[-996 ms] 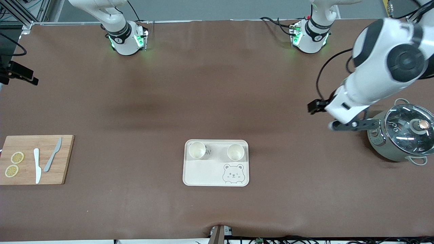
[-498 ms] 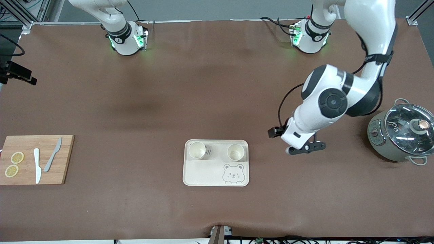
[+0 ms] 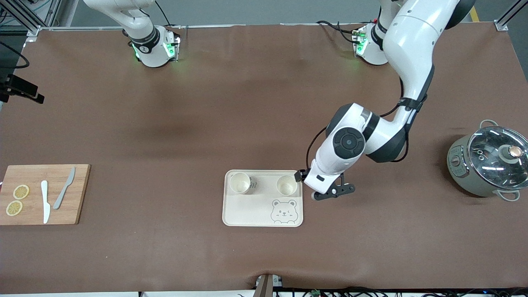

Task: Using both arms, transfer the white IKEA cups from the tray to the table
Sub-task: 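Lower the left gripper over the white cup and grasp it, then carry the cup with the left gripper while the right gripper reaches the tray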

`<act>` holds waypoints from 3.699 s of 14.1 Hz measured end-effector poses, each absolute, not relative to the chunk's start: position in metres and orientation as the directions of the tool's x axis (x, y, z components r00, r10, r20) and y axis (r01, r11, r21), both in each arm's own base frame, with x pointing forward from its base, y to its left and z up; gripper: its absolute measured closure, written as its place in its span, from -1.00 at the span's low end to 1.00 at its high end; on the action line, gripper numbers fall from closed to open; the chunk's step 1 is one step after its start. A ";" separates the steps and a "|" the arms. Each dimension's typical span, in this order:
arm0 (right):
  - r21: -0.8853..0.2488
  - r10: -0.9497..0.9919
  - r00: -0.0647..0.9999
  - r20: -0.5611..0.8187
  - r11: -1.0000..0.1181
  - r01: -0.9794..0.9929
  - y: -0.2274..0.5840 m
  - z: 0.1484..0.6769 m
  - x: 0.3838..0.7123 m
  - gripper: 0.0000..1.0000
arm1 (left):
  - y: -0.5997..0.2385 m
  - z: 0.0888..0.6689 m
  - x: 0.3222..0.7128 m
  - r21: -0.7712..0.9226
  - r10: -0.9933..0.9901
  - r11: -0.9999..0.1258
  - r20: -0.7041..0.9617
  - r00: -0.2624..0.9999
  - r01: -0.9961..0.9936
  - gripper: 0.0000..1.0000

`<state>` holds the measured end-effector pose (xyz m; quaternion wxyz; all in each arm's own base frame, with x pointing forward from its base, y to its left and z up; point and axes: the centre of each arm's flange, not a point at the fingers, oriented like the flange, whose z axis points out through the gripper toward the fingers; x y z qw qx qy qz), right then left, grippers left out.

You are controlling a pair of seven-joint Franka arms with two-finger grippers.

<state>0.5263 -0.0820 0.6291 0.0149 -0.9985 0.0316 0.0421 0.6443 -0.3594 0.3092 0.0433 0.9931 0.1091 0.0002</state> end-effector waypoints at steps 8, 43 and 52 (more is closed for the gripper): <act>-0.028 -0.062 0.994 -0.086 -0.998 -0.065 -0.082 0.629 0.526 -1.00 | -0.382 0.260 0.637 0.087 0.191 -0.978 -0.005 0.982 0.191 -1.00; -0.017 -0.105 0.985 -0.136 -0.994 -0.108 -0.092 0.515 0.608 -1.00 | -0.274 0.350 0.687 0.070 0.331 -0.942 0.038 0.943 0.328 0.93; -0.031 -0.288 0.953 -0.098 -0.956 -0.292 0.032 0.438 0.650 -1.00 | -0.138 0.307 0.675 -0.044 0.455 -0.890 -0.069 0.888 0.453 0.93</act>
